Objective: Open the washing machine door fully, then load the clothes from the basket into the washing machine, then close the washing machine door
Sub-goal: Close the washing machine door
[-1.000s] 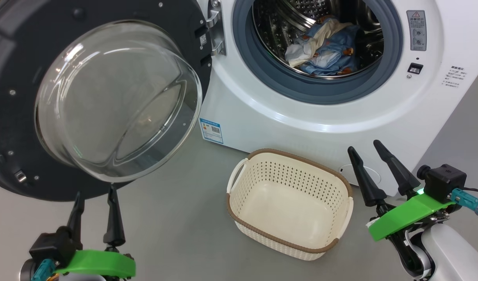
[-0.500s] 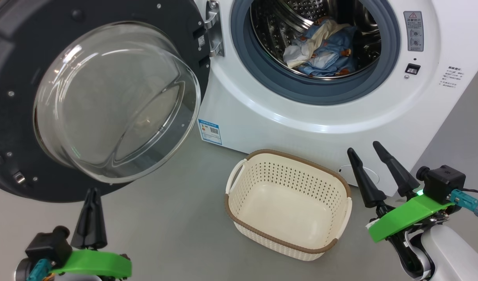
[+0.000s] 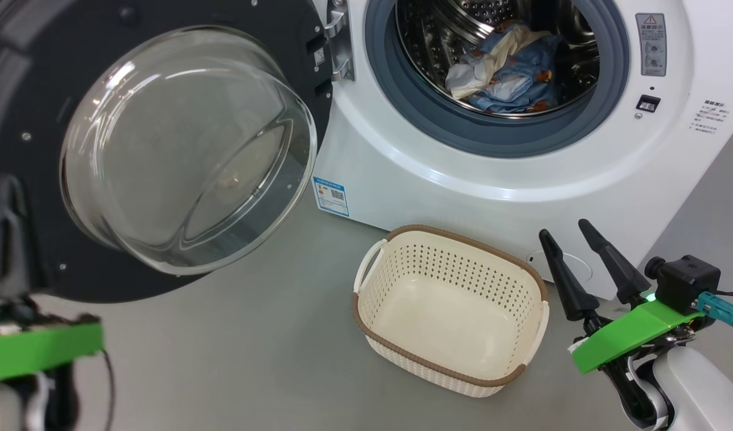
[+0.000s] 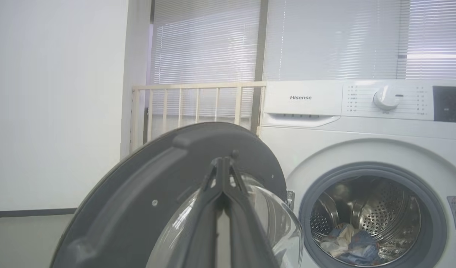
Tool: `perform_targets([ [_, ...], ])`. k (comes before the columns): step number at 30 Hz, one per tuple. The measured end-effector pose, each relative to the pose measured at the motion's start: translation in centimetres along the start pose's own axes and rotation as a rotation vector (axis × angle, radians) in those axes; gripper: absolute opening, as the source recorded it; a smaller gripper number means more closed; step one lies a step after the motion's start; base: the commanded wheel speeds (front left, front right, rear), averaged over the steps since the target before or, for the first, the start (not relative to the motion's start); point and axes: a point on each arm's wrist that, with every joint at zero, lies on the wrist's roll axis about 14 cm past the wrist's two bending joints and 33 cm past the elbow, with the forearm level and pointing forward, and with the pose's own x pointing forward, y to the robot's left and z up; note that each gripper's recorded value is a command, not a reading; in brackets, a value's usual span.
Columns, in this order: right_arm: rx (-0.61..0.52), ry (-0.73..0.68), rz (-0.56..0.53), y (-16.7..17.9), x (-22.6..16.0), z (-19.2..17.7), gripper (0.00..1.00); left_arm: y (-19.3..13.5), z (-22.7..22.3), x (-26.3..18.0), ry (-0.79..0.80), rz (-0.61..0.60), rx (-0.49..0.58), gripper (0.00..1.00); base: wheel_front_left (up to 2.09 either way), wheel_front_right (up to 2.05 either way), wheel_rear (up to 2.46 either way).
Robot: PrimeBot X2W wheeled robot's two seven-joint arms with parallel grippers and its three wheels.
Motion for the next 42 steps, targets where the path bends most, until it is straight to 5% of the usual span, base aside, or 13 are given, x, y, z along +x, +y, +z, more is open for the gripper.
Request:
perform_targets([
  [2,-0.002,0.006,0.002,-0.1,0.0,-0.2,1.00,0.8,2.5,1.3,-0.044,-0.005,0.002,0.00,0.00,0.00,0.00],
  [8,-0.013,0.025,-0.008,-0.9,-0.5,-0.7,1.00,4.4,5.5,3.5,-0.121,0.087,-0.217,0.00,0.00,0.00,0.00],
  [21,-0.044,0.071,-0.049,-4.1,-1.6,-1.9,1.00,16.7,1.3,4.9,-0.107,0.469,-0.817,0.00,0.00,0.00,0.00],
  [33,-0.085,0.090,-0.079,-7.7,-1.8,-2.1,1.00,20.3,-3.9,4.9,-0.081,0.673,-1.013,0.00,0.00,0.00,0.00],
  [42,-0.086,0.113,-0.123,-10.0,-2.9,-2.9,1.00,19.6,-7.2,6.2,-0.013,0.701,-1.019,0.00,0.00,0.00,0.00],
])
